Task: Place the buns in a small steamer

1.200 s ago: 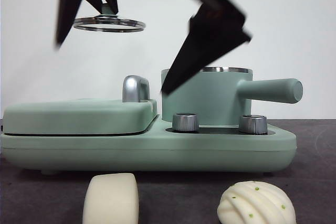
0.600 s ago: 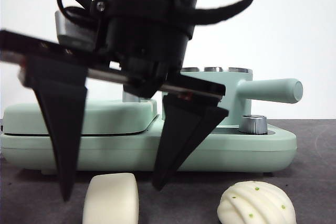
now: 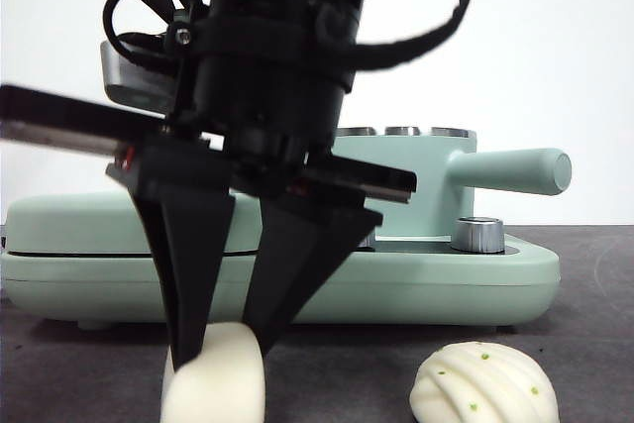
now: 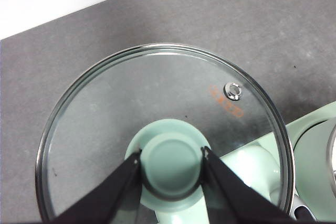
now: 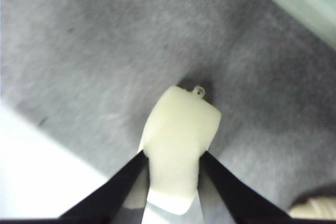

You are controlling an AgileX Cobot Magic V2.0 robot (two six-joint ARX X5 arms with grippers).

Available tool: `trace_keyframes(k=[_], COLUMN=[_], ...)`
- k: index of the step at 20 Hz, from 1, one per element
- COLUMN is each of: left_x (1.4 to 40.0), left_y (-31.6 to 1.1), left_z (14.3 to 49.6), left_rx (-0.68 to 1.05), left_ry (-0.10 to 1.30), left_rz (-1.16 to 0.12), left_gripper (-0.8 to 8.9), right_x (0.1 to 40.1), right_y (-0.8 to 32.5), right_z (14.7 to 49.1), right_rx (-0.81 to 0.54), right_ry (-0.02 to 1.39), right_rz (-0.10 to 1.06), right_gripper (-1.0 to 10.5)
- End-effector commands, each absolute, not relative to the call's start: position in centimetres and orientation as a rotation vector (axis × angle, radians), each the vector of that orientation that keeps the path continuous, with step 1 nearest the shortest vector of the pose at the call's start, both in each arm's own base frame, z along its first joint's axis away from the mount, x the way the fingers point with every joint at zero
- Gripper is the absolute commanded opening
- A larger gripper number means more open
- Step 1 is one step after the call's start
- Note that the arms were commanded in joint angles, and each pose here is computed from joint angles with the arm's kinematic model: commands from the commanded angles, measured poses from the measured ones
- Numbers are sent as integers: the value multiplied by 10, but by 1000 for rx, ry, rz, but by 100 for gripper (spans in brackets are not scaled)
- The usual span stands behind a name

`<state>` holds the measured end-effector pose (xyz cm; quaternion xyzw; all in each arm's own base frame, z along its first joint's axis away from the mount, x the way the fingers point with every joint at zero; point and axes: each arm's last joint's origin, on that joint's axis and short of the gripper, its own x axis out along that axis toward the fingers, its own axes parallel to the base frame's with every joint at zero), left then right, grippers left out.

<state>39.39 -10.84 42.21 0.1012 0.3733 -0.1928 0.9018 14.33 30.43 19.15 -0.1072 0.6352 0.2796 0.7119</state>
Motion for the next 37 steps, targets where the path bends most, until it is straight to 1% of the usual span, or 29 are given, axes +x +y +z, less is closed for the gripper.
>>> trace_keyframes(k=[1, 4, 7, 10, 12, 14, 17, 21, 27, 31, 32, 35, 37], left_x=[389, 389, 390, 390, 390, 390, 390, 390, 391, 391, 391, 391, 391], left_y=[-106, -104, -102, -101, -100, -100, -100, -100, -99, -99, -99, -99, -99], left_z=[439, 439, 439, 439, 439, 439, 439, 439, 439, 439, 439, 439, 439], left_rx=[196, 194, 192, 191, 190, 190, 190, 190, 189, 189, 189, 189, 189], left_ry=[698, 698, 698, 697, 697, 697, 697, 698, 698, 697, 697, 697, 697], left_rz=[-392, -387, -381, -379, -377, -377, -377, -377, -375, -375, -375, -375, -375], left_gripper=[79, 79, 79, 79, 79, 79, 79, 79, 79, 79, 79, 79, 79], right_x=[148, 164, 191, 228, 254, 280, 314, 341, 361, 366, 367, 367, 368], right_y=[313, 310, 297, 269, 248, 227, 209, 208, 220, 224, 224, 224, 224], right_z=[208, 251, 296, 336, 352, 359, 355, 333, 298, 284, 284, 284, 284], right_rx=[-275, -319, -313, -257, -200, -145, -98, -112, -150, -165, -169, -166, -167], right_ry=[1404, 1396, 1353, 1269, 1214, 1185, 1184, 1210, 1254, 1285, 1283, 1281, 1276], right_rz=[652, 666, 664, 618, 573, 512, 465, 462, 456, 464, 467, 472, 474], right_gripper=[119, 119, 119, 119, 119, 119, 119, 119, 119, 121, 143, 295, 361])
